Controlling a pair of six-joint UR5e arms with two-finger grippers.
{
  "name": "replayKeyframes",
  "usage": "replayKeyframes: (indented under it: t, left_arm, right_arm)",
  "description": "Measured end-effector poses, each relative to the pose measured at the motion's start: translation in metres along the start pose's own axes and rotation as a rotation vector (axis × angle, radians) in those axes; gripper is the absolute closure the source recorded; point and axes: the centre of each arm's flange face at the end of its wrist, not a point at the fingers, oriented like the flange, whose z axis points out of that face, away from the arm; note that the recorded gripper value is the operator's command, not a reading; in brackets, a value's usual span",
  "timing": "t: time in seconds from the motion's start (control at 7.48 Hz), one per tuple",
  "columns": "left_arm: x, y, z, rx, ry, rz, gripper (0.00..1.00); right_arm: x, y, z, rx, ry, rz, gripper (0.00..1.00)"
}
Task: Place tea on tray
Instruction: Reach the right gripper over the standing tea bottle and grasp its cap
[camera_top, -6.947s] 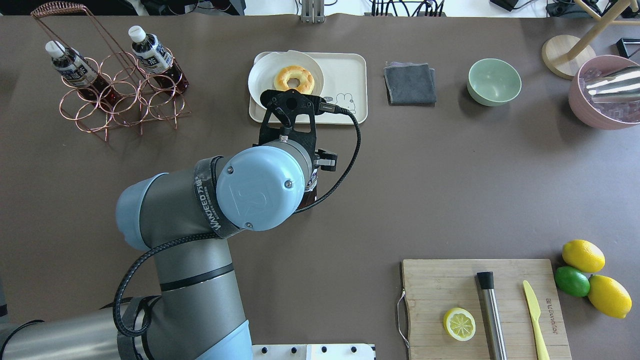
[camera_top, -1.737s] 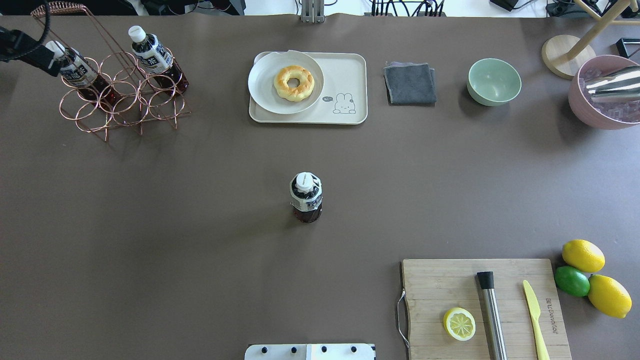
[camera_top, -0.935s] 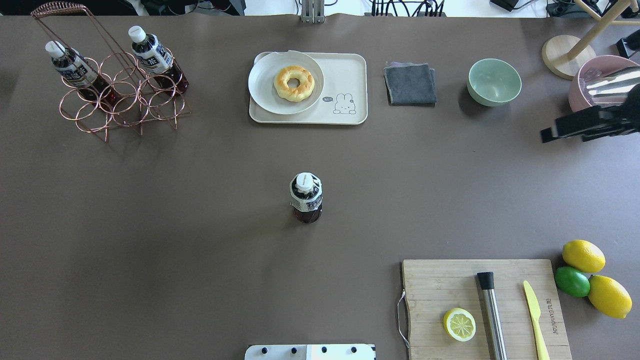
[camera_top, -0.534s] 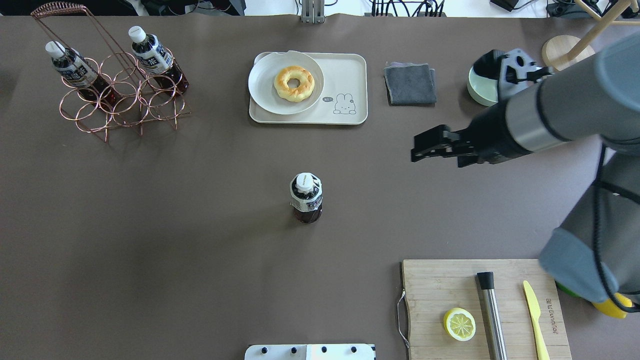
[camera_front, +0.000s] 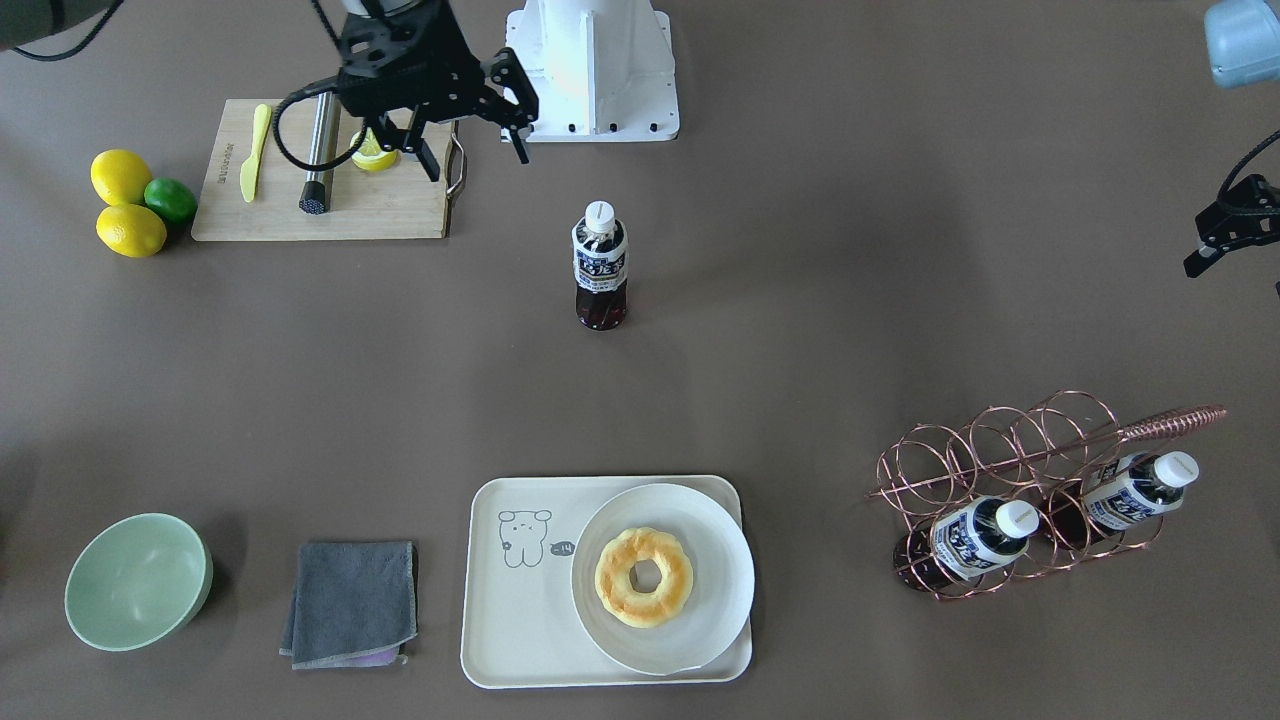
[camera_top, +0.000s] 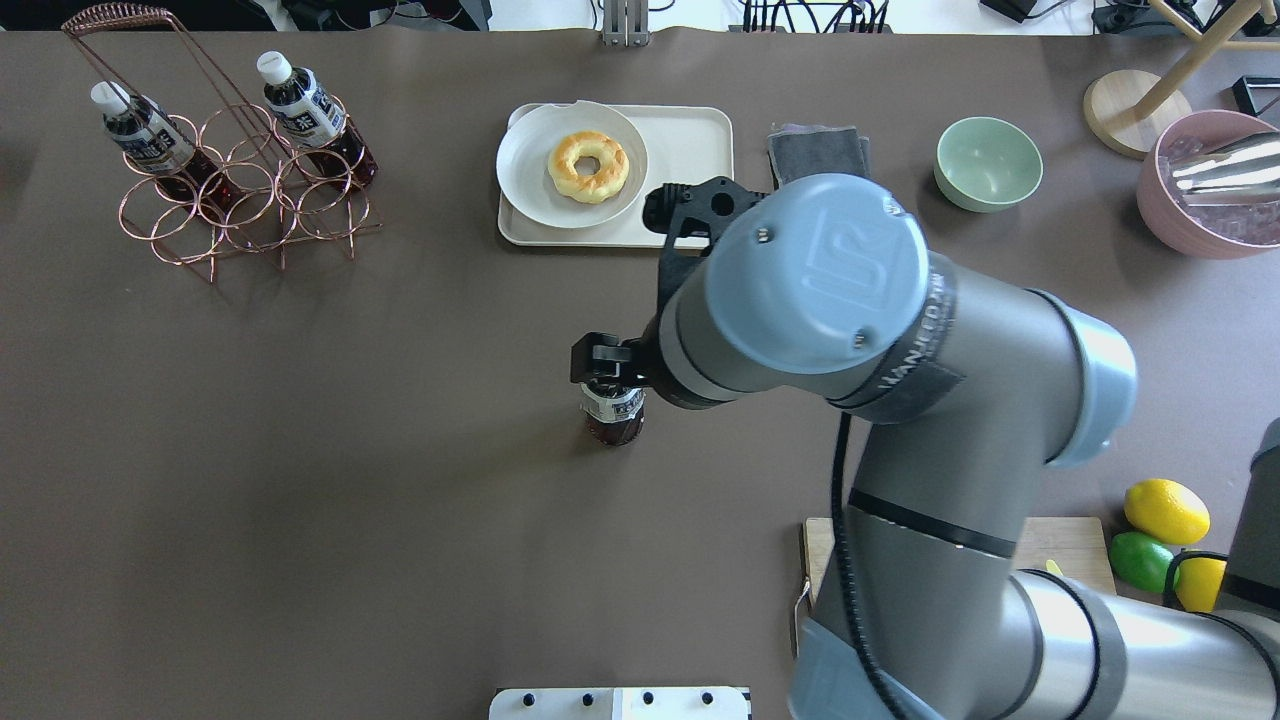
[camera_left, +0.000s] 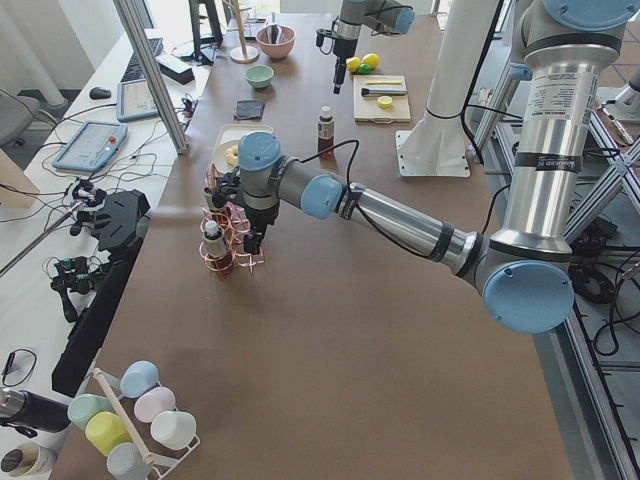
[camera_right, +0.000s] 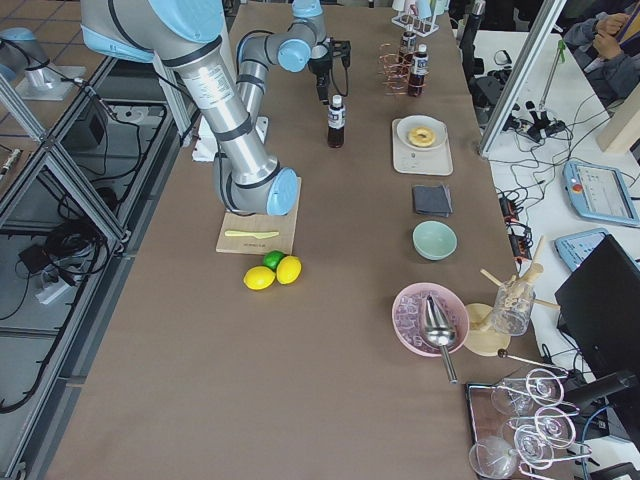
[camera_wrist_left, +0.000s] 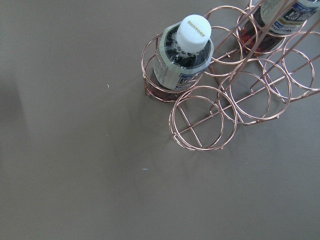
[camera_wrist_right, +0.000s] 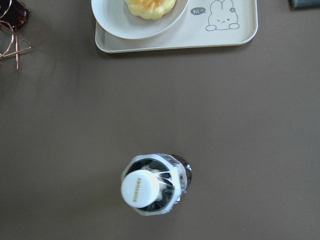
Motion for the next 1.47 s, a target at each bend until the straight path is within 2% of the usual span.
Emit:
replayKeyframes:
  t: [0.27,0.67,0.94,1.07,1.47]
  left_arm:
    - [0.002,0.000,-0.002,0.004,0.001,0.000,0.04]
    - [0.004,0.001,-0.005,0.011,0.002,0.002,0.04]
    - [0.003,0.006,-0.006,0.008,0.015,-0.005,0.04]
    - [0.003,0.008,-0.005,0.004,0.022,-0.008,0.04]
    - [0.002,0.010,-0.004,0.000,0.026,-0.011,0.04]
  right_arm:
    - [-0.044,0.001,0.024,0.003,0.038,0.035,0.12]
    - [-0.049,-0.011,0.044,0.013,0.087,0.003,0.25]
    - [-0.046,-0.017,0.055,0.014,0.115,-0.003,0.26]
    - [-0.045,-0.019,0.058,0.013,0.123,-0.002,0.26]
    - [-0.046,-0.021,0.060,0.014,0.127,0.001,0.37]
